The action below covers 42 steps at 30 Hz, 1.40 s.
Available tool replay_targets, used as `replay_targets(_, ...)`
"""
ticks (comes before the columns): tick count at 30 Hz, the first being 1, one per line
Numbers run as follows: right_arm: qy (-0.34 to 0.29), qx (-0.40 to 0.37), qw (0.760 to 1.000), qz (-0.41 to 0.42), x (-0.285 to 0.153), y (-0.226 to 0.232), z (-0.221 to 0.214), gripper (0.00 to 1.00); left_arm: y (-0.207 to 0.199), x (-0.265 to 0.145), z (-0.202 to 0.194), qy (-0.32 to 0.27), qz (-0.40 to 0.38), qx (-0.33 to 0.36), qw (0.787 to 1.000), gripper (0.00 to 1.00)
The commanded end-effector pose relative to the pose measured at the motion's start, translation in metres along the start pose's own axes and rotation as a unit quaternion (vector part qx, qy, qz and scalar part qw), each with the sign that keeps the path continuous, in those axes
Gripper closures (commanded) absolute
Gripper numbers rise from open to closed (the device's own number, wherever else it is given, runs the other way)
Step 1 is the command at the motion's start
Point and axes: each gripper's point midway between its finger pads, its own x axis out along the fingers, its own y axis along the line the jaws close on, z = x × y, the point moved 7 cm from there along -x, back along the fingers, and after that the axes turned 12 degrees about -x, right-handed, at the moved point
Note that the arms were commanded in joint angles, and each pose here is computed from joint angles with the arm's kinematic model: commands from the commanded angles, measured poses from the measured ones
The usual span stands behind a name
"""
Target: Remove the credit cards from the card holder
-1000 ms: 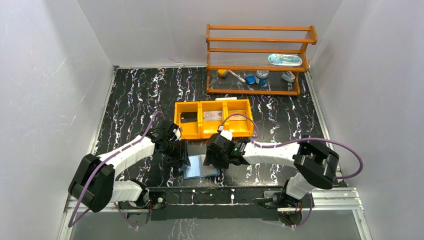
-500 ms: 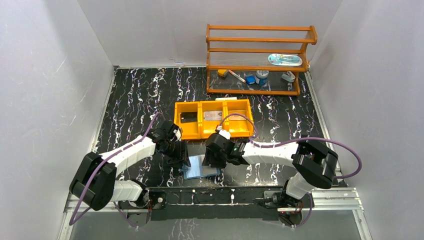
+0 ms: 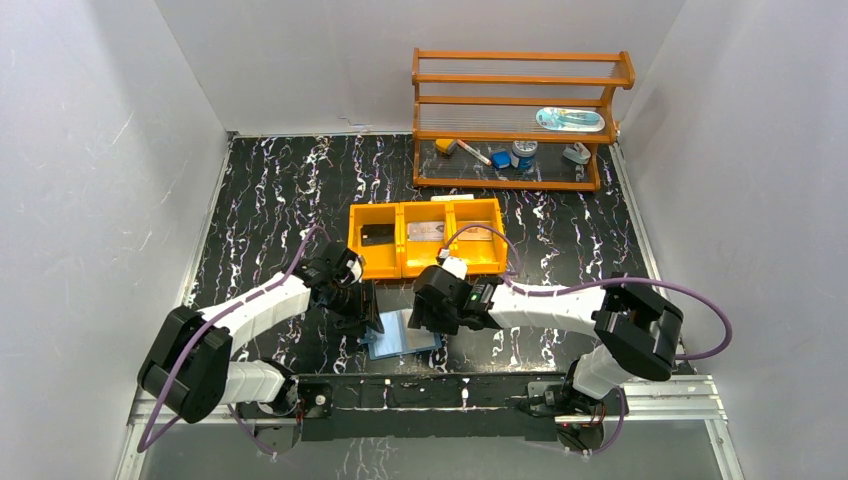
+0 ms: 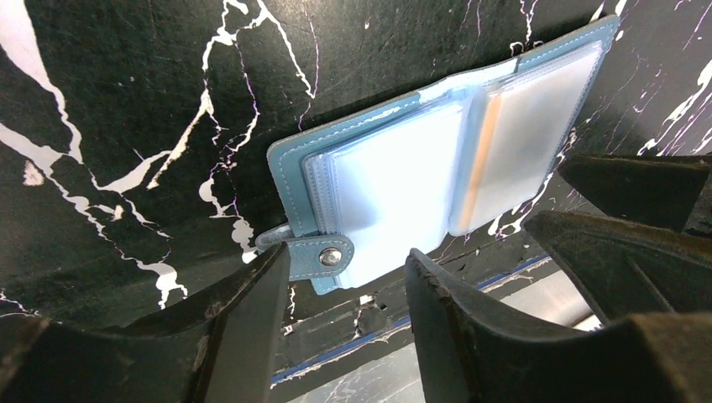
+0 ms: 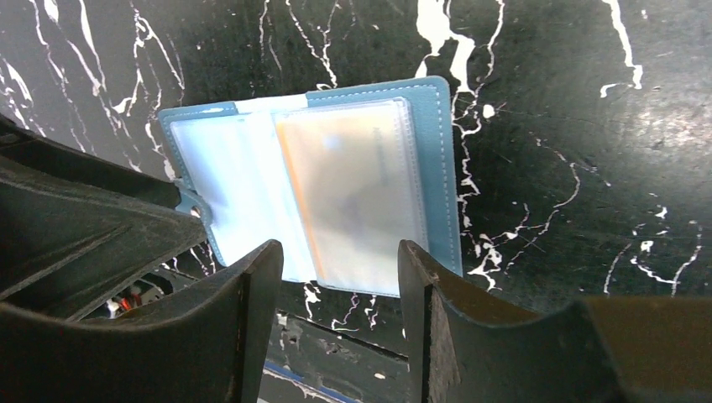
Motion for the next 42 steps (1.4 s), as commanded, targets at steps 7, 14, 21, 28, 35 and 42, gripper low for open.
replay_targets(7, -0.001, -0.008, 1.0, 0.0, 0.002, 0.01, 0.009, 0.41, -0.004, -0.017, 0.006, -0.047, 0.016, 0.003, 0.999, 0.35)
replay_targets(14, 0.009, -0.013, 1.0, -0.011, 0.005, 0.008, 0.007, 0.41, -0.002, -0.008, 0.004, -0.023, 0.013, -0.001, 1.0, 0.34)
replay_targets(21, -0.004, -0.021, 0.999, -0.039, -0.001, 0.006, 0.014, 0.4, 0.001, -0.001, 0.0, -0.01, 0.007, 0.001, 1.0, 0.44)
replay_targets(28, 0.012, -0.027, 0.999, -0.043, 0.004, 0.004, 0.01, 0.4, 0.003, 0.0, 0.0, -0.008, 0.011, 0.005, 1.0, 0.46)
replay_targets(35, 0.015, -0.04, 0.996, -0.075, 0.007, -0.001, 0.01, 0.39, 0.002, -0.001, 0.0, -0.008, 0.007, 0.008, 1.0, 0.46)
replay_targets(42, 0.031, -0.045, 0.997, -0.056, 0.014, 0.006, 0.005, 0.44, 0.0, 0.0, -0.001, 0.001, 0.0, 0.013, 1.0, 0.49)
